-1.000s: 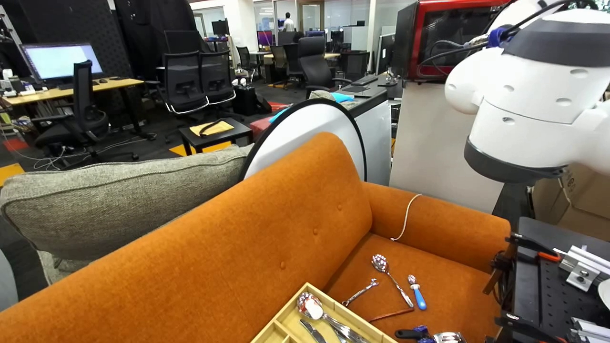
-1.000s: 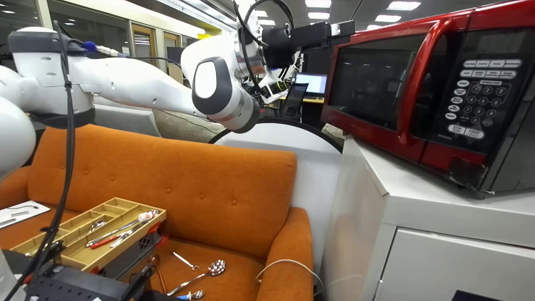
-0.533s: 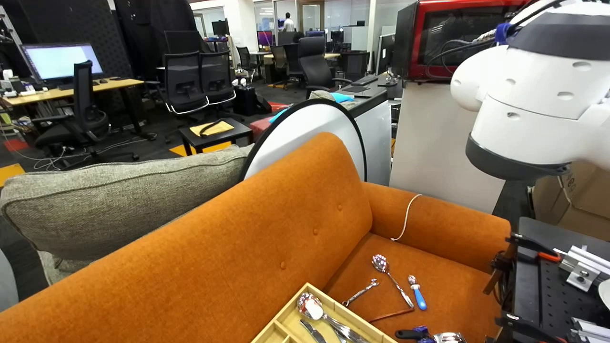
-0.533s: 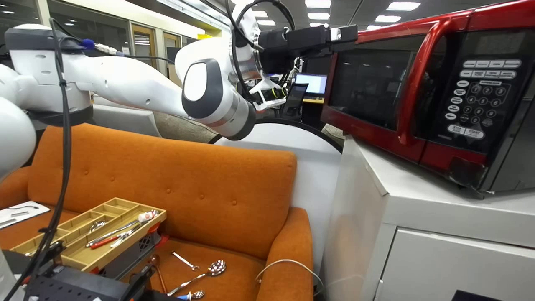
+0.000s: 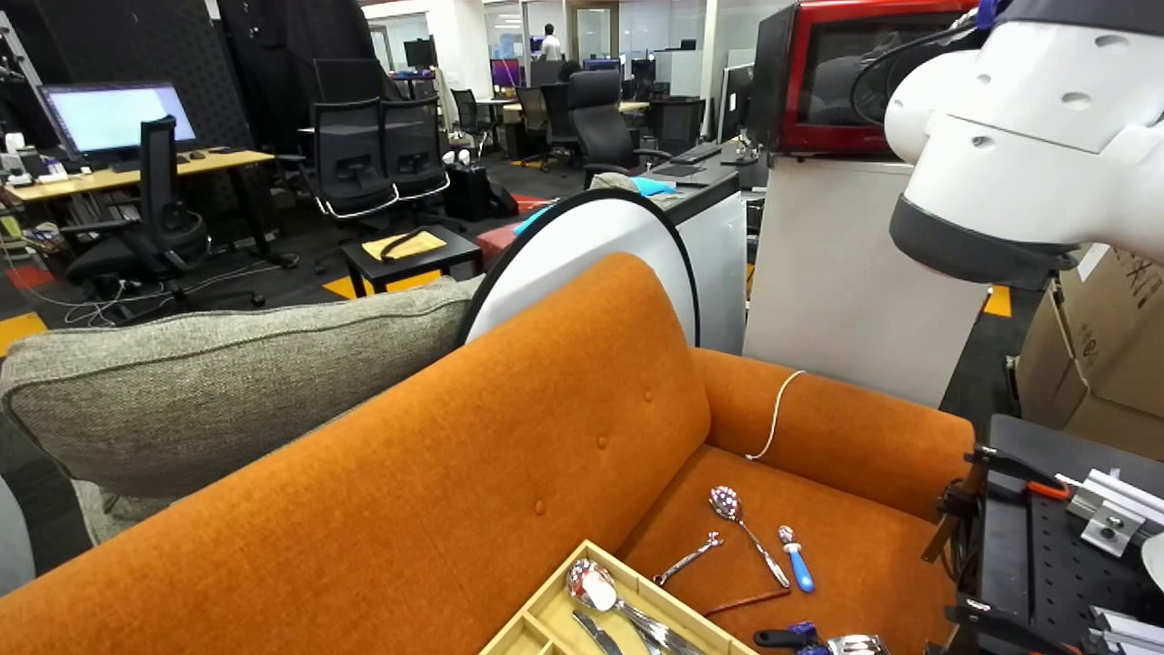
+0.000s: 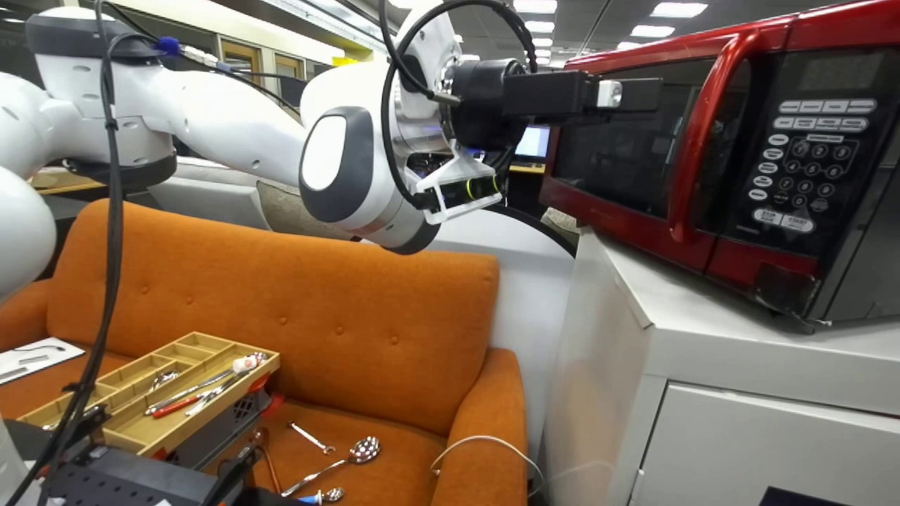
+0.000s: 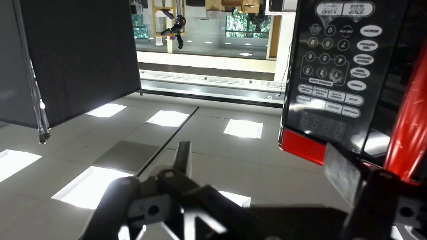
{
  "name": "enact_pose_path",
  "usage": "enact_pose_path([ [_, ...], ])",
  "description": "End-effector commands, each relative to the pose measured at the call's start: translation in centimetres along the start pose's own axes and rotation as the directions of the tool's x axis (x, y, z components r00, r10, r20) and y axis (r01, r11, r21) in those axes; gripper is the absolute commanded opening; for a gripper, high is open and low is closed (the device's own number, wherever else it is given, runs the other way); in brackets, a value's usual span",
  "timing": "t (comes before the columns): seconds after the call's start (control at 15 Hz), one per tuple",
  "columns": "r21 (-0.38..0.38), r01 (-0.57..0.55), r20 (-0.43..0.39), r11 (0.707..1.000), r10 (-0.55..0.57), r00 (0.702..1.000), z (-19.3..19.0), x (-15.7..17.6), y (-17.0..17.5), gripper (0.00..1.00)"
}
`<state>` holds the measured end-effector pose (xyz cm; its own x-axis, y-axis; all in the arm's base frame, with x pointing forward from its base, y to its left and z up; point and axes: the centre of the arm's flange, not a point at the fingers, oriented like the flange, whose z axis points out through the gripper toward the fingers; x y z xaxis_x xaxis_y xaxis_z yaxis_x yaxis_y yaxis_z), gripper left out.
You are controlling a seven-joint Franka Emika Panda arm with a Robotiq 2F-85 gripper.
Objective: Open the door of the red microwave
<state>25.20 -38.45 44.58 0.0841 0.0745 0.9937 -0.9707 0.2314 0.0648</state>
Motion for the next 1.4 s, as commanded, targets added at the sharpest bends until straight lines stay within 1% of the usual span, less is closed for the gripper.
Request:
enact_pose_path([
  [0.0, 0.002, -0.001, 0.003, 1.0, 0.001, 1.0, 0.0, 0.0, 0.0, 1.0],
  [0.4, 0.011, 0.004, 0.012, 1.0, -0.004, 1.0, 0.3, -0.1, -0.5, 1.0],
  [0.53, 0.08, 0.025, 0.072, 0.996, -0.031, 0.997, 0.9, -0.5, -1.3, 1.0],
  [0.6, 0.122, 0.037, 0.096, 0.992, -0.049, 0.994, 1.2, -0.7, -2.1, 1.0],
  [0.73, 0.176, 0.057, 0.135, 0.983, -0.082, 0.988, 1.5, -0.7, -4.0, 1.0],
  [0.87, 0.201, 0.061, 0.16, 0.978, -0.095, 0.982, 2.1, -0.3, -4.5, 1.0],
  [1.13, 0.186, 0.066, 0.207, 0.98, -0.105, 0.973, 3.6, 0.2, -3.4, 1.0],
  [1.33, 0.219, 0.058, 0.26, 0.974, -0.115, 0.959, 4.2, 0.2, -3.1, 1.0],
])
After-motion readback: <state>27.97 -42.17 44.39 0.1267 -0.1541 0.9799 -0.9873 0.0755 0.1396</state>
